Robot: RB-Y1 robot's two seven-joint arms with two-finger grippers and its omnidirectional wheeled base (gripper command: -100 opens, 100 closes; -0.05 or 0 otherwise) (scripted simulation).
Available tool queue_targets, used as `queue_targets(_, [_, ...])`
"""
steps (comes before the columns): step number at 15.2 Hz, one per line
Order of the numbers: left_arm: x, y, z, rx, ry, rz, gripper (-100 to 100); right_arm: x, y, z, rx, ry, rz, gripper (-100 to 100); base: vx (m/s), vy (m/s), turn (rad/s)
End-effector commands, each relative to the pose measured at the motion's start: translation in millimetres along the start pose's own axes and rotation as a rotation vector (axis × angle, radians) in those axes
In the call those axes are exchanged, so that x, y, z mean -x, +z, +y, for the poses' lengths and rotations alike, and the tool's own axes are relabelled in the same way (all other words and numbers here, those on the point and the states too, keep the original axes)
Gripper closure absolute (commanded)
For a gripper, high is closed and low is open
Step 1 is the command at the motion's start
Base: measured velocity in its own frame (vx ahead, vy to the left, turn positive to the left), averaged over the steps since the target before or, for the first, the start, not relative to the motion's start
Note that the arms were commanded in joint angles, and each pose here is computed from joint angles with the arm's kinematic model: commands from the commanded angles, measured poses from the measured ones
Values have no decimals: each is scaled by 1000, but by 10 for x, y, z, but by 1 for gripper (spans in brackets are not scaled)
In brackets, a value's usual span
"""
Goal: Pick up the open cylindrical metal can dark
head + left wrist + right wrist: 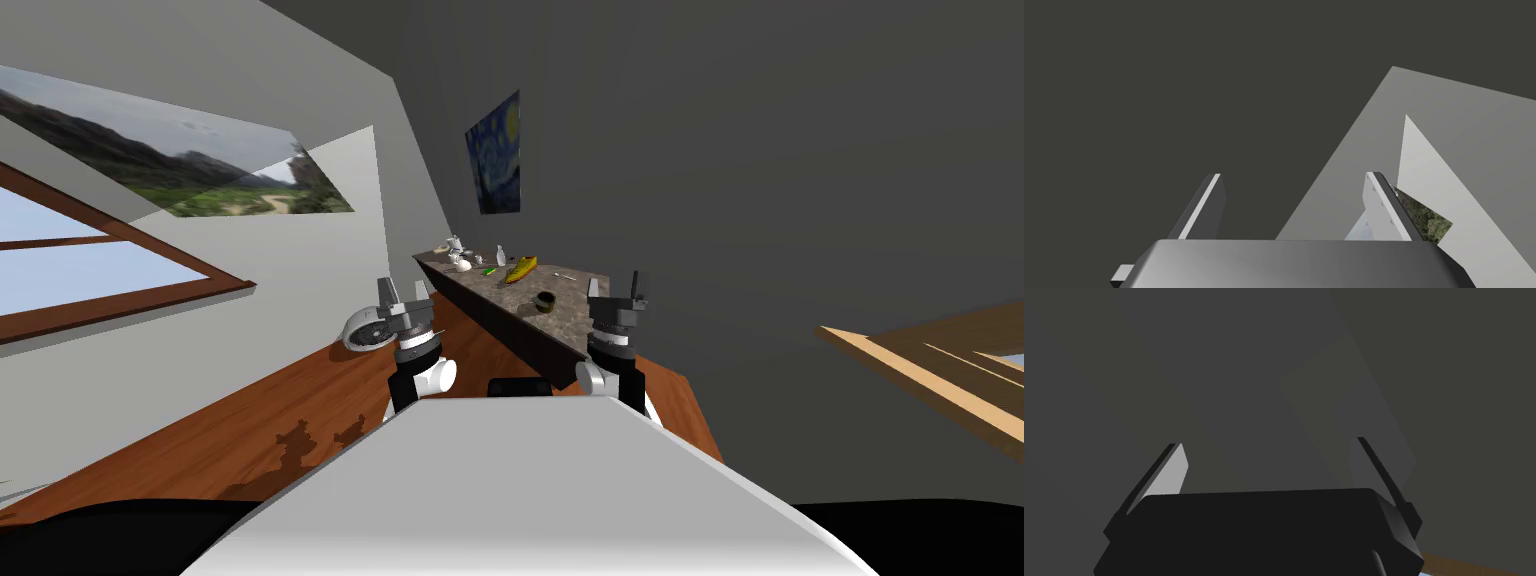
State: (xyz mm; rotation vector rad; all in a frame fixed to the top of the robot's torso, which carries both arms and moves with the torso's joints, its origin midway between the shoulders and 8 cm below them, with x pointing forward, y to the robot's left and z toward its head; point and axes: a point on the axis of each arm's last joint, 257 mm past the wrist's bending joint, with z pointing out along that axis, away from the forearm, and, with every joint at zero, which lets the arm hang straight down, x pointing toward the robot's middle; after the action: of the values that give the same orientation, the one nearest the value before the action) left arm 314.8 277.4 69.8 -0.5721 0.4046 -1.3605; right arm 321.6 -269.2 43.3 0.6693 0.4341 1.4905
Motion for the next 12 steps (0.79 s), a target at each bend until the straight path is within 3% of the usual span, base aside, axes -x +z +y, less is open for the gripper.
queue_targets(1, [0,0,0,0,0,0,0,-40,-15,-47,-15,-25,35,-100,-10,25,6])
queue_targets(6, [0,0,0,0,0,0,0,-132,-76,-223,-61,-116,130,-100,-31,58,5])
queue_targets(11, [0,0,0,0,0,0,0,-200,-233,-607,-141,-315,282,-100,-12,80,13])
queue_targets(12, [0,0,0,0,0,0,0,-203,-234,-607,-141,-316,285,-100,-1,104,5])
